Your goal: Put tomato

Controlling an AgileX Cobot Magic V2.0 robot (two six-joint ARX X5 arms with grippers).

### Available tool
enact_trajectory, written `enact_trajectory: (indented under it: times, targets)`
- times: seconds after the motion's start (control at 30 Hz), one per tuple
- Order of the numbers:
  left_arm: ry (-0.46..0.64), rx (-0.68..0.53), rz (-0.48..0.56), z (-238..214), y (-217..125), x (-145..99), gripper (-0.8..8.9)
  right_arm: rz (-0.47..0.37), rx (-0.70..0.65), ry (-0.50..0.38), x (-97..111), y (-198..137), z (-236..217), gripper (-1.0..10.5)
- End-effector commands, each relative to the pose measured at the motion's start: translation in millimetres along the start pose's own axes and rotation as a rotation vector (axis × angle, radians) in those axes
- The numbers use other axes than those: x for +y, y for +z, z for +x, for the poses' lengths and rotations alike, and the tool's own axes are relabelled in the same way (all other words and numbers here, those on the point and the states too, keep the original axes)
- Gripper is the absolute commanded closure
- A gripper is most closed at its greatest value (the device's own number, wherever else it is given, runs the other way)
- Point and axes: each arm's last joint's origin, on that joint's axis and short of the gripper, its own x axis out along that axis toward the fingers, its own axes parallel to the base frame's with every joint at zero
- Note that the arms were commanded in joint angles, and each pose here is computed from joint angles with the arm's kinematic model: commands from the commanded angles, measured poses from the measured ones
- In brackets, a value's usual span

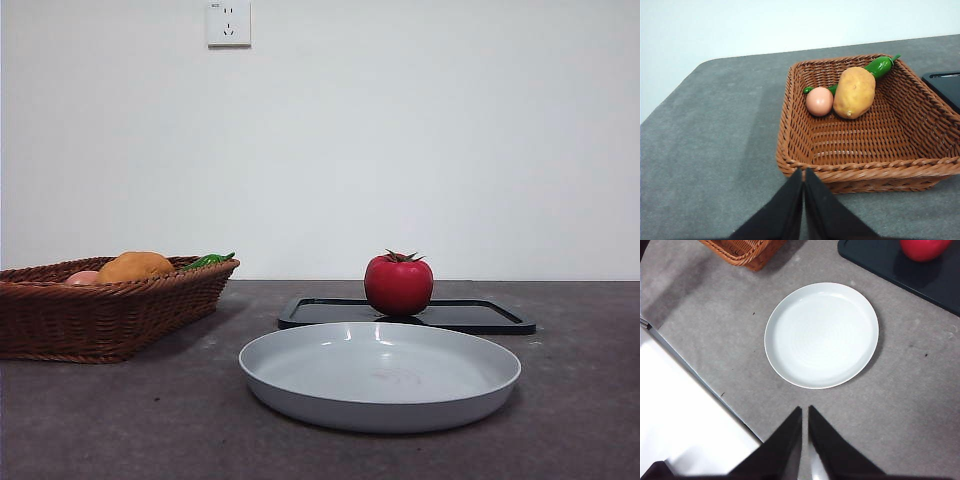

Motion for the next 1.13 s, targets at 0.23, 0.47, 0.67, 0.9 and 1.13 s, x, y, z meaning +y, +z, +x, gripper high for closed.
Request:
enact_trajectory:
  times: [0.23,0.47,0.67,0.9,1.13]
  targets:
    - [-0.003,0.03,-0.005,1.7,-7.2,-0.7,8.06,-0.053,-0.179,-0.107,-2.1,-0.4,-16.7,9.4]
    - [-0.003,0.03,-0.005,1.7,-7.2,-0.7,8.06,-0.057,-0.537,-0.262,-20.0,-27.3,-18.4,9.4]
    - [-0.003,0.03,-0.005,1.7,-7.2,-0.7,8.06,-0.063,-0.718,-0.41,-44.9,-67.9,10.5,9.4]
    - [-0.003,0.03,-0.005,1.7,-7.2,-0.7,8.06,-0.038,-0.846,-0.549,-63.0,-106.1,41.6,9.4]
    - [-0.003,0.03,-0.005,1.7,-7.2,-0.7,8.06,0.012,-0.888,-0.63,-75.5,-129.4,65.5,9.4]
